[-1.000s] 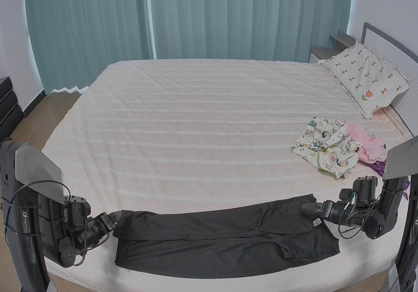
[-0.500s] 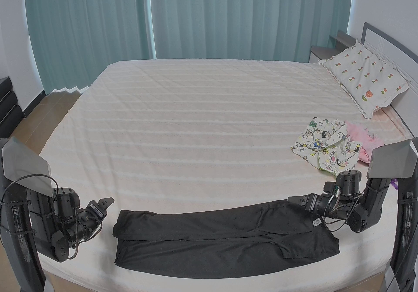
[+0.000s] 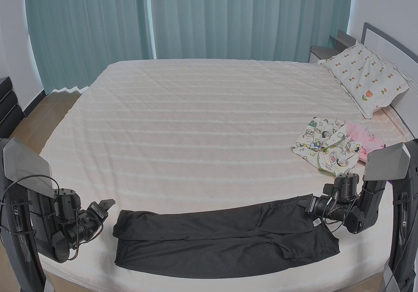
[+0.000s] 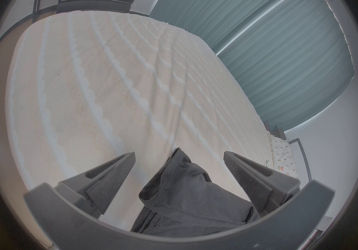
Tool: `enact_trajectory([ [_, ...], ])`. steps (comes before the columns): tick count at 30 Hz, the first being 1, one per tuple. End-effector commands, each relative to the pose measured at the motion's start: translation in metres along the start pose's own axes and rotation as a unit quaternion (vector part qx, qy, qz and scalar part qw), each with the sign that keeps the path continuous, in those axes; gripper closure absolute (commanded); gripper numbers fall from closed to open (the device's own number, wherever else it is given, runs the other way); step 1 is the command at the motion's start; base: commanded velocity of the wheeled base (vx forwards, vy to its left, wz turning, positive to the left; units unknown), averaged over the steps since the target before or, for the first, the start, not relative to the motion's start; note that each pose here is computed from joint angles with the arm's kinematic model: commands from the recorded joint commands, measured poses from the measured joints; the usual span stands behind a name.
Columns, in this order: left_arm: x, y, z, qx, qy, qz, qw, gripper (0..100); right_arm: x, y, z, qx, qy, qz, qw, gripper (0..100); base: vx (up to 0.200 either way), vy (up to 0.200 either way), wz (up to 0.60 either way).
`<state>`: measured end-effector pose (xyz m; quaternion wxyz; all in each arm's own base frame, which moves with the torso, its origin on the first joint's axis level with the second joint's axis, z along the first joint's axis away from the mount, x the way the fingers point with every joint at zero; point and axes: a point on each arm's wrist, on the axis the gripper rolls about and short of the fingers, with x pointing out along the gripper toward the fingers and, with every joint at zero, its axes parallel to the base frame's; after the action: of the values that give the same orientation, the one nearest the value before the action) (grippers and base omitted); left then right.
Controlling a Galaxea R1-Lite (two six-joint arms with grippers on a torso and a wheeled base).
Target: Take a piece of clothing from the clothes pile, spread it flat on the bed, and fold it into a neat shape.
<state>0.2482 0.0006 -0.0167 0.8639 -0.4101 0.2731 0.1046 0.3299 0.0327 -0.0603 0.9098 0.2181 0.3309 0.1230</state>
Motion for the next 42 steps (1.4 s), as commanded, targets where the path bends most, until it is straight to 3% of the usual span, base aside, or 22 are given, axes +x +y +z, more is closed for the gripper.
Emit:
enact_trajectory([
  [1,0.0,0.001,-0.001,0.002,0.0,-0.001,1.0,0,-0.006,-0.005,0.001,0.01,-0.011,-0.006,0.9999,100,0.0,0.0,0.0],
  [10,0.001,0.002,-0.002,0.002,0.002,0.001,1.0,0,-0.006,-0.008,-0.003,0.015,-0.007,-0.011,0.9998,100,0.0,0.0,0.0],
  [11,0.001,0.002,-0.002,0.003,0.003,0.003,1.0,0,-0.005,-0.008,-0.003,0.013,-0.006,-0.01,0.9998,0,0.0,0.0,0.0],
  [17,0.002,0.003,-0.004,0.002,0.006,0.005,1.0,0,-0.013,-0.001,0.015,0.006,-0.038,-0.005,0.9992,0,0.0,0.0,0.0],
  [24,-0.001,0.0,-0.011,0.008,0.018,0.001,0.9998,0,-0.012,0.03,0.032,-0.011,-0.07,0.019,0.9973,0,0.0,0.0,0.0],
  [33,-0.002,-0.002,-0.016,0.015,0.026,0.002,0.9996,0,0.024,0.078,0.01,0.068,0.018,0.049,0.9963,0,0.0,0.0,0.0],
  [38,-0.002,-0.003,-0.016,0.016,0.025,0.002,0.9996,0,0.033,0.086,-0.002,0.079,0.058,0.041,0.9944,0,0.0,0.0,0.0],
  [42,-0.002,-0.003,-0.016,0.016,0.025,0.002,0.9996,0,0.037,0.087,-0.003,0.078,0.059,0.042,0.9944,0,0.0,0.0,0.0],
])
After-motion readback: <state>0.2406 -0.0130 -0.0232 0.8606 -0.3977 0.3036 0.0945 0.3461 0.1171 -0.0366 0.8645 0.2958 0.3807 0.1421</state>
